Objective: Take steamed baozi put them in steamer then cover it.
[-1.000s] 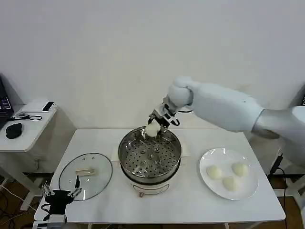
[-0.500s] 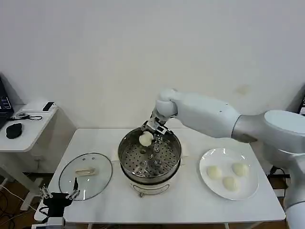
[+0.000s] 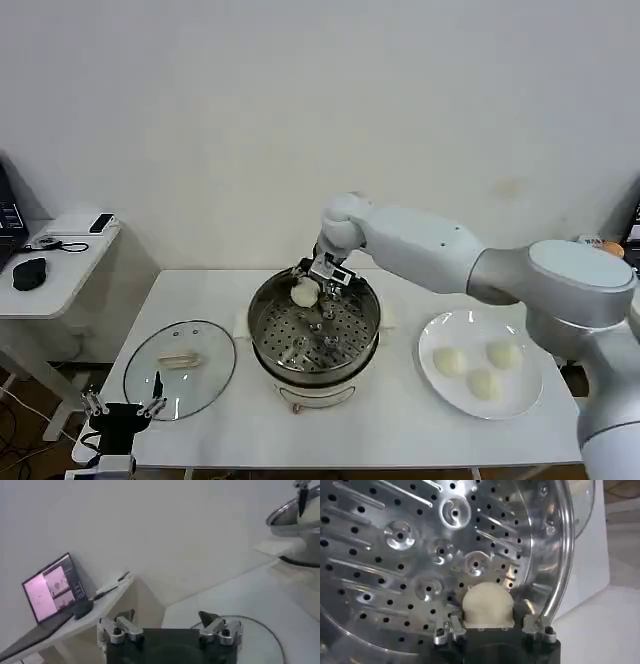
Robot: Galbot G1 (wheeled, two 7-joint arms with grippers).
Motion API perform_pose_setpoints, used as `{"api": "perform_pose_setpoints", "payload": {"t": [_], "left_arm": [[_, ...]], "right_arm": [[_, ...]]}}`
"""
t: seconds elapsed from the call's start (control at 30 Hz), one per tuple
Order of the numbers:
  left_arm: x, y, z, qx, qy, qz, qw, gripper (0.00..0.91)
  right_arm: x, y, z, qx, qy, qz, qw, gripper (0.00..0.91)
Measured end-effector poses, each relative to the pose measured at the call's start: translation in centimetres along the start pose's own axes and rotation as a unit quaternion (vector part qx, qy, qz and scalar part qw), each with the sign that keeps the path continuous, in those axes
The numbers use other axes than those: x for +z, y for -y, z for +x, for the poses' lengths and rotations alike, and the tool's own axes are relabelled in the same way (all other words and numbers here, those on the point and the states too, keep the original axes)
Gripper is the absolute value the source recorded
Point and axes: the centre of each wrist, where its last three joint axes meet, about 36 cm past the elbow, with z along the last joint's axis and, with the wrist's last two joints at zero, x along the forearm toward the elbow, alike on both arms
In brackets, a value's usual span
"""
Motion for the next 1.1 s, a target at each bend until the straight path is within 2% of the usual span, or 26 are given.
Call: {"api": "perform_pose_setpoints", "payload": {"t": [0.03,0.3,0.5,0.8,0.9,1.1], "left_arm": [[0.0,0.0,0.0,0.0,0.0,0.0,1.0,0.907],[-0.1,0.1,0.1,0.001,0.0,0.002,1.0,0.907],[-0.5,0.1,0.1,0.004,0.005,0.004,1.0,0.907],[-1.2,-0.3,0.2,0.01,0.014,0.004,1.0,0.907],[-1.4,-0.3,0.1,0.013,0.018,0.004,1.0,0.907],[-2.1,-0.2,-0.2,0.021,0.028,0.002,0.999,0.907]], "right_arm": [[0.1,0.0,0.0,0.001,0.0,0.001,1.0,0.907],[0.5,-0.2,1.6,0.007,-0.003,-0.001,1.0,0.907],[0.6,-0.8,5.2,0.02,-0.014,-0.027,0.999,0.907],[2.1,-5.9,12.7,0.047,-0.048,-0.134,0.989,0.907],[2.5,-8.8,15.0,0.05,-0.063,-0.172,0.982,0.907],[2.4,-16.6,17.5,0.04,-0.088,-0.251,0.963,0.907]]}}
